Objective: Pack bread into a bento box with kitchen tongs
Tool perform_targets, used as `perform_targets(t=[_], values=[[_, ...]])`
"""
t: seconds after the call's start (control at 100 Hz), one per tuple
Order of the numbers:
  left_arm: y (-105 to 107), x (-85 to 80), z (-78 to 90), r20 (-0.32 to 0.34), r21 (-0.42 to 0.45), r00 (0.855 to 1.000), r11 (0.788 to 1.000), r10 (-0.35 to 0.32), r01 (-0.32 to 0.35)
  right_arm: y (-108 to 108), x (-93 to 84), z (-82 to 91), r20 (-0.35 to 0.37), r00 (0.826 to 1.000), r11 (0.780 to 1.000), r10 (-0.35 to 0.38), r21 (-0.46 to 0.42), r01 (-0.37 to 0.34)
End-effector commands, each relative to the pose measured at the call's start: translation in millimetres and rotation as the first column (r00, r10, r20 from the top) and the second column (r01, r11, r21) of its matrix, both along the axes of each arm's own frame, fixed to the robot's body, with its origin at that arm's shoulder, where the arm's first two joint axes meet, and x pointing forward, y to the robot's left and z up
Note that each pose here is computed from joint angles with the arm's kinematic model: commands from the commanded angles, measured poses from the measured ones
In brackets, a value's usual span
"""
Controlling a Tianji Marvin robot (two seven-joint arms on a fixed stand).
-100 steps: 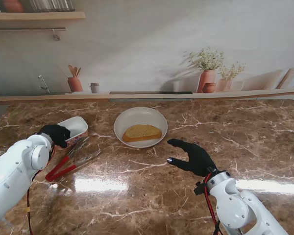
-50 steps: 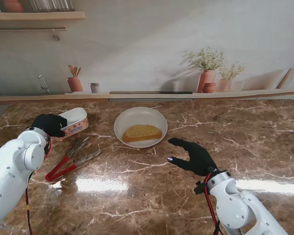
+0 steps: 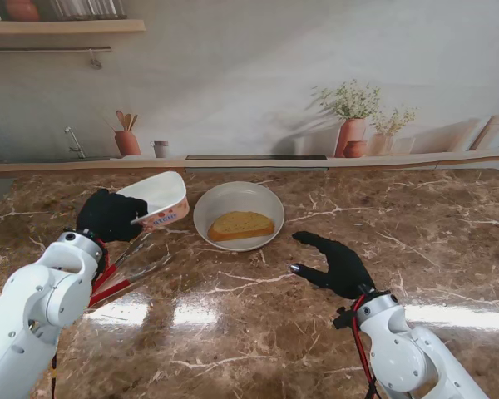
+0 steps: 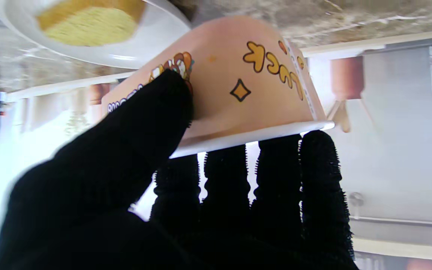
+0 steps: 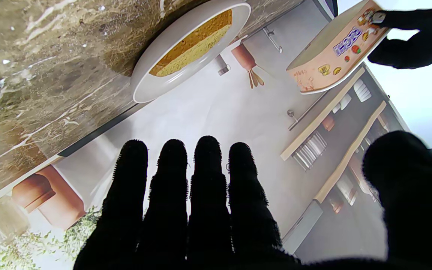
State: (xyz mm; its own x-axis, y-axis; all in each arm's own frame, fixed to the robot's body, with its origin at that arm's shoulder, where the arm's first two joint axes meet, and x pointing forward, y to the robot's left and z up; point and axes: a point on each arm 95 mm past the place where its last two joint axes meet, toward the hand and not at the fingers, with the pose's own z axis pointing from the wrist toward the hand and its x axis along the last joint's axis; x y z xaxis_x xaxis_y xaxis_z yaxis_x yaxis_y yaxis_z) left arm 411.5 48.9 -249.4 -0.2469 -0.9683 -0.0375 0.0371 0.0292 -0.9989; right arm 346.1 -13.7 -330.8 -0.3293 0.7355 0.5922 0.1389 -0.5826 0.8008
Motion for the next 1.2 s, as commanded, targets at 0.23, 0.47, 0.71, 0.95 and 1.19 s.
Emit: perform_targets(t=[0.23, 0.47, 0.71, 0.95, 1.19], values=[[-52, -62.7, -27.8, -0.030, -0.017, 0.983, 0.984, -0.179, 0.178, -3, -4.5, -5.0, -0.007, 1.000, 1.000, -0.017, 0.012, 0.017], [-79, -98.3, -51.5, -0.090, -0.022, 0.953, 0.957, -0.290, 0.290, -2, -3.3, -6.1, -0.005, 1.000, 1.000, -0.017, 0.022, 0.017], [-98, -118.1, -74.6, -0.160, -0.027, 0.913, 0.926, -0.375, 0.376, 2, -1.3, -5.5, -0.001, 1.000, 1.000, -0.013, 0.028, 0.013], [-109, -123.1, -96.2, -0.185, -0.004, 0.886, 0.902, -0.426, 0.433, 0, -2.1, -6.6, -0.004, 1.000, 0.999, -0.024, 0.025, 0.024], [-118, -120.3, -113.1, -0.223, -0.015, 0.874, 0.898, -0.431, 0.439, -3, -2.4, -8.3, -0.008, 0.999, 0.999, -0.036, 0.024, 0.037]])
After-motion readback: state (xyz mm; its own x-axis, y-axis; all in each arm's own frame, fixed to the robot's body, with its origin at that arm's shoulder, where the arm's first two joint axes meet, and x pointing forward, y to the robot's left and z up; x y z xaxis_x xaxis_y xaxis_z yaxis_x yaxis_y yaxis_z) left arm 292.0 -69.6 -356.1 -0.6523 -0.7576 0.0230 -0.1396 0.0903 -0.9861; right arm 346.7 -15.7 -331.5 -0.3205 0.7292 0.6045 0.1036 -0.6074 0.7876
